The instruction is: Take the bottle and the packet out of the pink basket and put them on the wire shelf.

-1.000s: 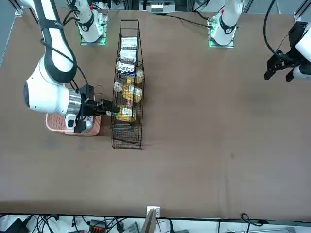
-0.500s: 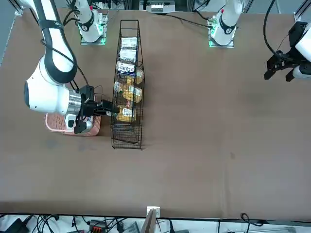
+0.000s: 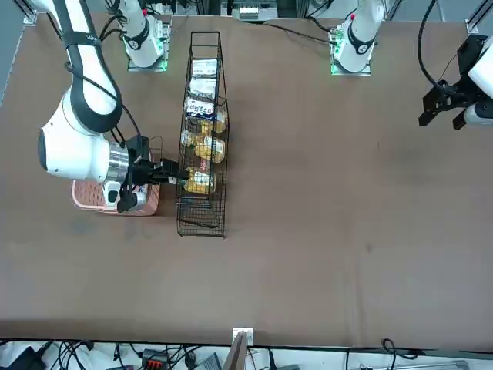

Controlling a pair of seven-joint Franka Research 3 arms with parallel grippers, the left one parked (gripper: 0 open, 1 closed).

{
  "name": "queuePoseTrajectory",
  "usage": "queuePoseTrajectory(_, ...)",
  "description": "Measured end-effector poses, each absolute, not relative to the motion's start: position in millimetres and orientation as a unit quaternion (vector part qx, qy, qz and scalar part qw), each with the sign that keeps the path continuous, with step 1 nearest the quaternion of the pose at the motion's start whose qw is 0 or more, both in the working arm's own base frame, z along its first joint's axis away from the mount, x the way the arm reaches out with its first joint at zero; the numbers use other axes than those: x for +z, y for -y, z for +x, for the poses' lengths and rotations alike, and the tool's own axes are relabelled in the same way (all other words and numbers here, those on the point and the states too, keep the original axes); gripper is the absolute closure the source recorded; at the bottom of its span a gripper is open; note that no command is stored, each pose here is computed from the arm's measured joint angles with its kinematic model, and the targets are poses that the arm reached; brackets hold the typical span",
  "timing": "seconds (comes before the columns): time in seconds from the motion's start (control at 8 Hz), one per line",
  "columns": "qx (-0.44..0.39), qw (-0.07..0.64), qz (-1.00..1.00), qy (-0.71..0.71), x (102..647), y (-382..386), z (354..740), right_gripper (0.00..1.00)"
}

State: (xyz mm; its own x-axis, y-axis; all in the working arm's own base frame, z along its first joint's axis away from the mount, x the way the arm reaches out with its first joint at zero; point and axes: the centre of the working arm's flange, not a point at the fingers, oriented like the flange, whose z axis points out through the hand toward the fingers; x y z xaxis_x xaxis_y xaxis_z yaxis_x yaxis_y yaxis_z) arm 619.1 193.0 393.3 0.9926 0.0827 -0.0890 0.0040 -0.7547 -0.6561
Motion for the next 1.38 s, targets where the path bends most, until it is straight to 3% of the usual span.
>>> queuePoseTrajectory(0.25,0.053,0.345,-0.937,0.024,392,-190,620,0.11)
queuePoseTrajectory(0.38,0.052,0.344,-0.937,0.024,392,-190,621,0.0)
queuePoseTrajectory(1.38,0.034,0.326,-0.944,0.036,405,-181,628,0.0)
